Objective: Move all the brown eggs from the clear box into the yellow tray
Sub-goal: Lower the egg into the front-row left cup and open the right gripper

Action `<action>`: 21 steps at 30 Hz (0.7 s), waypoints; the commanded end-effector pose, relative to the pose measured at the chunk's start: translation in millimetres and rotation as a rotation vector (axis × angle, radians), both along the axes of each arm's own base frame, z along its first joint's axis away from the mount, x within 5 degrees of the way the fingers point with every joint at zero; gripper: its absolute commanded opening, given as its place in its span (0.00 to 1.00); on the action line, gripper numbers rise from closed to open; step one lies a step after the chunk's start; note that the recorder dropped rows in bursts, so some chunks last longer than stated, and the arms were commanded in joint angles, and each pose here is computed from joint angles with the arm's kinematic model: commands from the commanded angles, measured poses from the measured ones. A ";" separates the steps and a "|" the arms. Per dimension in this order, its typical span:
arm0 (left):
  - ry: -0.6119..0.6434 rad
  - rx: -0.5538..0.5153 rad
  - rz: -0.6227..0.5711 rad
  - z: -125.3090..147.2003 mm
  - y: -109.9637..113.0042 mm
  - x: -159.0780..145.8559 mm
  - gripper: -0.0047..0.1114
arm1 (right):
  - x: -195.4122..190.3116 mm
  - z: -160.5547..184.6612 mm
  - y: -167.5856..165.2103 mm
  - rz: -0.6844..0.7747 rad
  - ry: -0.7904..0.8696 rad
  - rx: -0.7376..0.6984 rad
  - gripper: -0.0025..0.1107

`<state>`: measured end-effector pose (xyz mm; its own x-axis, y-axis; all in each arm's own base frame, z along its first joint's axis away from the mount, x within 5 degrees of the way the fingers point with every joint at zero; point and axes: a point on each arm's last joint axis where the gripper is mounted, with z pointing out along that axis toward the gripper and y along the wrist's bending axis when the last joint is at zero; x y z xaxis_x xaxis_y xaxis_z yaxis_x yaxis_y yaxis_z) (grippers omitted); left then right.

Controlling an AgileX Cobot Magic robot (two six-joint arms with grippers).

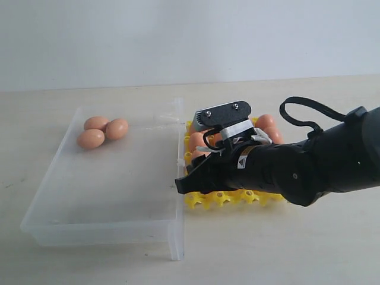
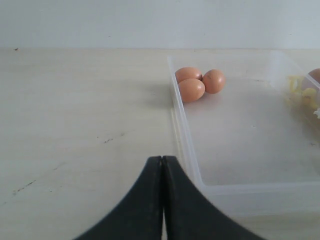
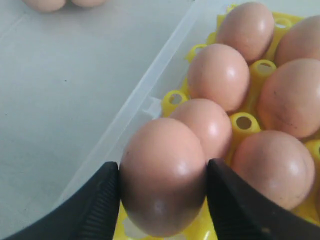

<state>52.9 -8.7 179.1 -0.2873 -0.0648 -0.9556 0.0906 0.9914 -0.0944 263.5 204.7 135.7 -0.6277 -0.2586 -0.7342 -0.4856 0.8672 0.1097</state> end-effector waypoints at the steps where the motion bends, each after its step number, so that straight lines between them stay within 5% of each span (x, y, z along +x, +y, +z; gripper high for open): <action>1: -0.014 -0.001 0.001 2.0 0.1 -0.3 0.04 | 0.1 -7.9 0.8 0.008 0.006 -0.017 0.02; 17: -0.014 -0.001 0.001 2.0 0.1 -0.3 0.04 | 0.6 -10.1 1.0 0.007 0.006 -0.018 0.02; 21: -0.014 -0.001 0.001 2.0 0.1 -0.3 0.04 | 0.5 -10.2 1.0 0.007 0.007 -0.019 0.11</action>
<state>52.9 -8.7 179.1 -0.2873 -0.0648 -0.9556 0.0906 0.9914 -0.0944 263.7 204.8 124.3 -0.6482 -0.2721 -0.7112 -0.4811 0.8703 0.1054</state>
